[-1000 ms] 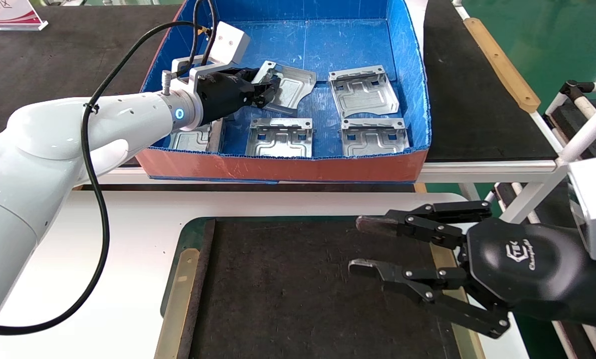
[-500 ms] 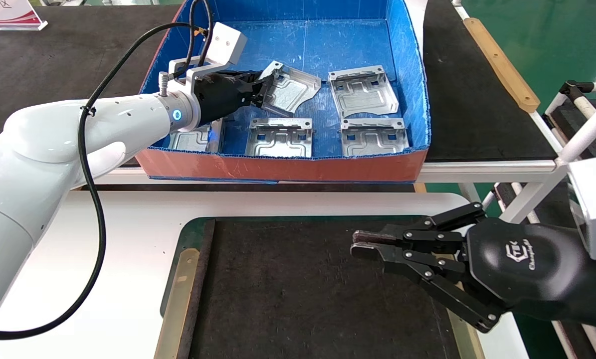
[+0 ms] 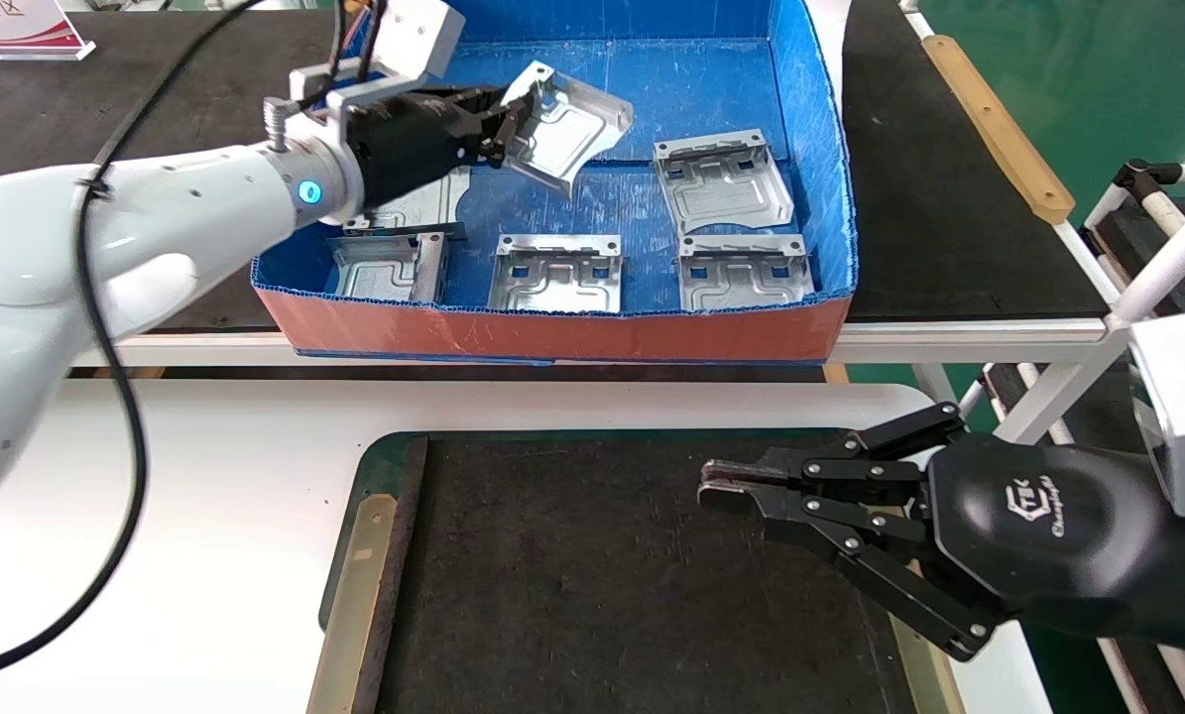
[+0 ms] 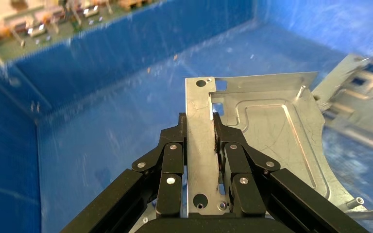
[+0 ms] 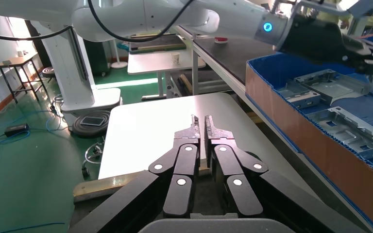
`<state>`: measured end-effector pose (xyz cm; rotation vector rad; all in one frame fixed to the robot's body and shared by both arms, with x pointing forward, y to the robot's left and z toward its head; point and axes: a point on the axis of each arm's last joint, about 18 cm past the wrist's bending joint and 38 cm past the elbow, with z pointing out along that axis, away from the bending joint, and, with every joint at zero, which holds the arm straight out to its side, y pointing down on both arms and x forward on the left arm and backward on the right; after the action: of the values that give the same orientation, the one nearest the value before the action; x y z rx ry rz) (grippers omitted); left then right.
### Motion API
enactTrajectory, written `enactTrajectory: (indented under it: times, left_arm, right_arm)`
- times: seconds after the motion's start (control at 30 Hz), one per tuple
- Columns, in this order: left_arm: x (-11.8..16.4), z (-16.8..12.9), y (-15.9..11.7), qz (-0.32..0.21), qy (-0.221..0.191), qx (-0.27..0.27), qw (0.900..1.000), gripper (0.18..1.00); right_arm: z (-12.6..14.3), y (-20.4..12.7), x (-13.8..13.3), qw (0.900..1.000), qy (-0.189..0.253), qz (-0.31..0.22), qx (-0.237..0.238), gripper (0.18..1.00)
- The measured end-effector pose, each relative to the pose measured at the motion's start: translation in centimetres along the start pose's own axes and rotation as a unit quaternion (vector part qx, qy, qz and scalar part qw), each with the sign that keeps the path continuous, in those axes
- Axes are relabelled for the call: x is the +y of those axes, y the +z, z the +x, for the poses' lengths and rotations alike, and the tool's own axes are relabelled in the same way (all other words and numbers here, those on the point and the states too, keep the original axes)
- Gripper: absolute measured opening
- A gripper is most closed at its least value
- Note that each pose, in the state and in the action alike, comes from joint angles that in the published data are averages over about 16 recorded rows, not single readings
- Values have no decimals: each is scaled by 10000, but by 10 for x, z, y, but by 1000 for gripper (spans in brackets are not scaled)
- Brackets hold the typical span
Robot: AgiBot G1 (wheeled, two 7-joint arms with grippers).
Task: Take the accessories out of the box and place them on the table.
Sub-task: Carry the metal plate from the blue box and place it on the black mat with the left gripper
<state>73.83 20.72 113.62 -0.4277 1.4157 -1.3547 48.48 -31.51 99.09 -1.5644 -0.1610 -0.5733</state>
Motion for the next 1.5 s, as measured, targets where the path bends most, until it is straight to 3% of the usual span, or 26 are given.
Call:
enactTrajectory:
  times: [0.3,0.53,1.03,1.3,1.5]
  left_arm:
    - [-13,-2,-38,467,369,609,9964,276]
    - [-14,6,-72,780,817,1334,9846,276]
    - [-1,28,-128,1340,1772,2883,9314,275]
    - [12,40,-140,1519,2069,3379,9055,275]
    - [32,59,-140,1474,2188,3706,8905,275]
  right_arm:
    - [0,0,0,10000,0,0,0,273]
    - [0,0,0,10000,0,0,0,379]
    - [0,0,0,10000,0,0,0,717]
    - [0,0,0,10000,0,0,0,875]
    - [0,0,0,10000,0,0,0,945]
